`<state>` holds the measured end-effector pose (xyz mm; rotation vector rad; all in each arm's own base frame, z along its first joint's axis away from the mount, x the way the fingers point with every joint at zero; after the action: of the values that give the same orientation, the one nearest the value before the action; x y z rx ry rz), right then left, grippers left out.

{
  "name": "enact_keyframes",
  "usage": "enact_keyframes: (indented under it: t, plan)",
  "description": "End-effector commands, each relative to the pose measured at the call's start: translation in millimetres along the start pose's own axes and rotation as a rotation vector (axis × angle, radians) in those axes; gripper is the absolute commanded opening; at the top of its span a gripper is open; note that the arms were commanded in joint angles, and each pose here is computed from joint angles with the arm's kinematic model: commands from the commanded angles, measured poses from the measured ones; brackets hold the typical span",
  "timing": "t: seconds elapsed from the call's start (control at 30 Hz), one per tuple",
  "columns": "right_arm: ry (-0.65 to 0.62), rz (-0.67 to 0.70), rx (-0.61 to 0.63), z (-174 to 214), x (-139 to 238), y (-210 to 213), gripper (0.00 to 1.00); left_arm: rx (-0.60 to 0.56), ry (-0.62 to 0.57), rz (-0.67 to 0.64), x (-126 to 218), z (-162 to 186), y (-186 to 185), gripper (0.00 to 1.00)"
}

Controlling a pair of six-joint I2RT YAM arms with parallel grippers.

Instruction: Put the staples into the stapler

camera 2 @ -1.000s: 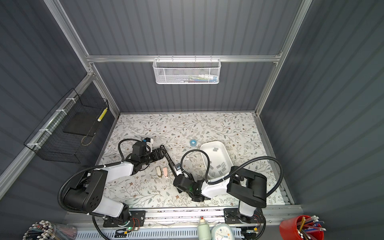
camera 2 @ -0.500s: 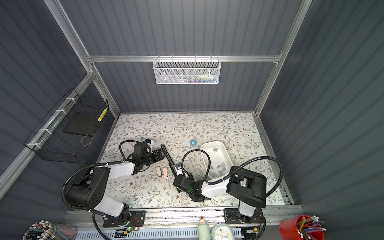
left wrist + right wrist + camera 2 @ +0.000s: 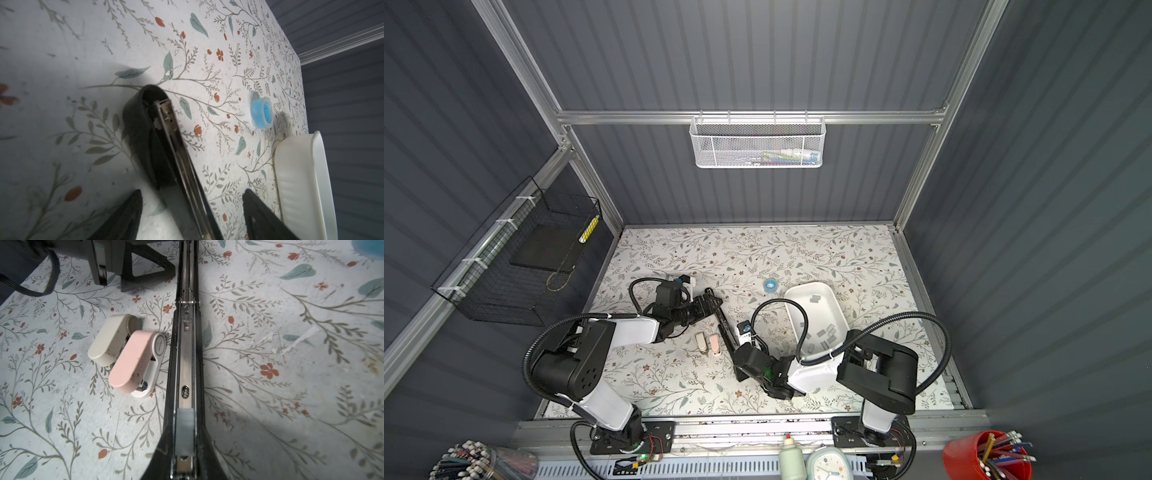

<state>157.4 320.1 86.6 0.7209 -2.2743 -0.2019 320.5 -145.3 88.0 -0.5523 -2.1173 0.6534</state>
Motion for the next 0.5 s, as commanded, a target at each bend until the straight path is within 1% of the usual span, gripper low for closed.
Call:
enact_keyframes:
  t: [0.0, 0.17, 0.3, 0.4, 0.47]
  plan:
    - [0.001, -0.073, -0.026, -4, 1, 11, 0.09, 0.063, 0.081, -0.003, -11, 14, 8, 0.77]
    - [0.012, -0.066, -0.007, -1, -1, 11, 0.06, 0.106, 0.117, 0.008, -26, 19, 15, 0.77]
    - [0.010, -0.032, 0.033, -1, 1, 12, 0.05, 0.107, 0.113, 0.009, -29, 17, 16, 0.76]
    - [-0.004, 0.005, 0.079, 0, 5, 10, 0.05, 0.098, 0.109, 0.001, -30, 15, 18, 0.74]
    - [-0.017, 0.025, 0.107, 1, 8, 9, 0.05, 0.077, 0.100, 0.010, -29, 12, 16, 0.70]
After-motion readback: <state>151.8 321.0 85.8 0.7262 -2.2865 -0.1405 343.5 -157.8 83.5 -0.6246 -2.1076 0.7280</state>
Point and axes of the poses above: each gripper's point midway between its finger pads, its own x axis back along the fingers, its own y axis along the line the jaws close on, z = x × y, the point moved 7 cm from there along x, back along the fingers, and after that the axes turned 6 degrees about -x, right-handed, at the moved point
